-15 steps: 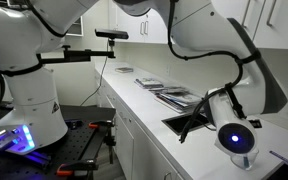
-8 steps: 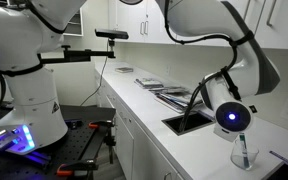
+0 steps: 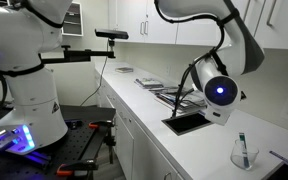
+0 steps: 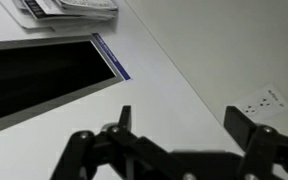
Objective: Put the marker in the glass cup
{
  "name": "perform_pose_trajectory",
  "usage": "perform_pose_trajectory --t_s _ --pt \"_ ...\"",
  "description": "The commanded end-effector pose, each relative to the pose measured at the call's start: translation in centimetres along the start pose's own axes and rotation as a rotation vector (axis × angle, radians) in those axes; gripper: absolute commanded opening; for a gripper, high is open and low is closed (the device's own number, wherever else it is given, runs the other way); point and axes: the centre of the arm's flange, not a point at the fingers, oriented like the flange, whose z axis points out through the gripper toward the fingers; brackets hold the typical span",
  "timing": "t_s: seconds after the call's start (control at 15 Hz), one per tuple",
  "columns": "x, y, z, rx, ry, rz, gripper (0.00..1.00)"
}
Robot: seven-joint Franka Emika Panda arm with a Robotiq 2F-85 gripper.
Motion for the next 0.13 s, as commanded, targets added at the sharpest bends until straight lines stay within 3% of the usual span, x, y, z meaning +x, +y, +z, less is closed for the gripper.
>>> perform_pose_trajectory --t_s 0.0,0.07 --pt "-2.95 0.54 -1.36 -0.036 0.054 -0.064 1.0" --pt "-3.77 0.53 -1.45 -0.044 0.072 -0.095 1.0"
